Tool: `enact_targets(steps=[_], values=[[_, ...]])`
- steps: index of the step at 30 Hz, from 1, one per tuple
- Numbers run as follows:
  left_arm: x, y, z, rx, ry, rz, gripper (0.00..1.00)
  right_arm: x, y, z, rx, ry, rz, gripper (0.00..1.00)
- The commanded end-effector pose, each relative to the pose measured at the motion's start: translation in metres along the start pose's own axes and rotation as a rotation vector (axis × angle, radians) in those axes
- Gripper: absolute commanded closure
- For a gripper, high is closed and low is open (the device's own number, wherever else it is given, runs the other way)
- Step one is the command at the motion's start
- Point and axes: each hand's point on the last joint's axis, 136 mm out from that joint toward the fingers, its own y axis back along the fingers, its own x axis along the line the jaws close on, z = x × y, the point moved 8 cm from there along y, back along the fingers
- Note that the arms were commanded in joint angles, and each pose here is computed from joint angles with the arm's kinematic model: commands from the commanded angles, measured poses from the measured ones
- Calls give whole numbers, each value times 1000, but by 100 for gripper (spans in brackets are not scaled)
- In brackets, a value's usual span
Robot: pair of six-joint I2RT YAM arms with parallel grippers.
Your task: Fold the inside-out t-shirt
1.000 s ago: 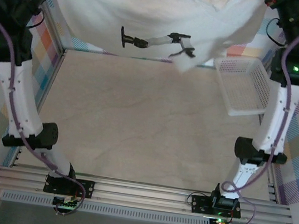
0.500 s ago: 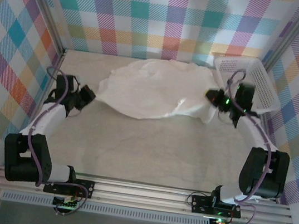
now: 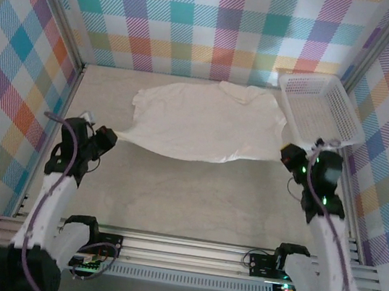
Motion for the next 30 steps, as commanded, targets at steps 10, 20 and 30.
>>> enact_targets(steps=[10,20,30], values=[[-38,50,18,-224,-93,-198,29,33,61,27,-305,211,53,35],[-80,-120,43,181,-236,266,38,28,-123,-2,546,128,-160,44],[-38,-250,4,456,-99,460,62,-43,-182,-55,728,0,-446,58]])
